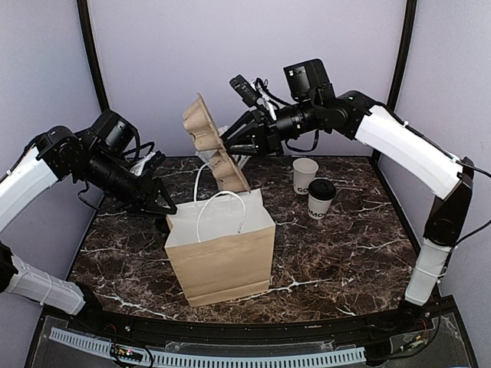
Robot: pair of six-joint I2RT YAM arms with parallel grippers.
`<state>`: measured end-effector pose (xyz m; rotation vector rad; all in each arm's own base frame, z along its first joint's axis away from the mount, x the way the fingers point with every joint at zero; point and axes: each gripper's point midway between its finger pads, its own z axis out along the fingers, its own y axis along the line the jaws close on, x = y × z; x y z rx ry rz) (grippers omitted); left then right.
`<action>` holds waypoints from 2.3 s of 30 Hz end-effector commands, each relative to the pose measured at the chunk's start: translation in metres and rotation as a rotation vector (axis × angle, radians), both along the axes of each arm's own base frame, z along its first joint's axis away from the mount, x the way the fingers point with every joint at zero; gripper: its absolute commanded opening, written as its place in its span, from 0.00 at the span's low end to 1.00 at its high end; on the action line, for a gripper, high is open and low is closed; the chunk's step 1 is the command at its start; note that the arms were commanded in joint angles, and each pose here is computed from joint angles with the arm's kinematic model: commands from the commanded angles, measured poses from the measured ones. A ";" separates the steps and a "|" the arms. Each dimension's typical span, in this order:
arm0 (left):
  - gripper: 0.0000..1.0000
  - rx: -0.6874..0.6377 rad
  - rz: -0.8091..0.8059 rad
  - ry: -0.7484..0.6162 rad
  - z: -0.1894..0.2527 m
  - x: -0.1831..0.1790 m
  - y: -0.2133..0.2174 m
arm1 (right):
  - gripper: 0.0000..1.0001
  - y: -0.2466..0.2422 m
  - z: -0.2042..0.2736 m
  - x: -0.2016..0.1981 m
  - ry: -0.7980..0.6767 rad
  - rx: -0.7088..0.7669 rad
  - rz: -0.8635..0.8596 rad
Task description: Pack the takeout coffee
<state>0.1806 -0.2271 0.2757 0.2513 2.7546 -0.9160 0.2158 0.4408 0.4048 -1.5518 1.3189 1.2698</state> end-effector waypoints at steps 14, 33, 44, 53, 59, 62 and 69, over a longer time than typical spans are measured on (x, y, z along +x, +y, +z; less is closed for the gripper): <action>0.90 0.110 0.162 0.051 0.026 -0.013 0.033 | 0.30 -0.010 0.024 -0.027 -0.131 -0.020 -0.062; 0.99 0.198 0.217 0.124 -0.021 -0.040 -0.001 | 0.30 0.000 -0.026 -0.073 -0.045 -0.126 0.034; 0.99 0.254 0.316 0.073 -0.017 -0.037 0.029 | 0.30 -0.003 -0.072 -0.073 0.012 -0.259 0.005; 0.99 0.245 0.291 0.051 -0.017 -0.032 0.022 | 0.30 -0.007 -0.113 -0.065 -0.016 -0.441 -0.071; 0.99 0.251 0.314 0.012 -0.010 -0.027 0.027 | 0.30 -0.007 -0.136 -0.061 -0.083 -0.556 -0.120; 0.99 0.253 0.317 -0.009 -0.009 -0.025 0.029 | 0.30 -0.007 -0.144 -0.059 -0.123 -0.597 -0.142; 0.99 0.189 0.316 -0.071 -0.001 -0.016 0.023 | 0.32 -0.006 -0.158 -0.059 -0.211 -0.666 -0.190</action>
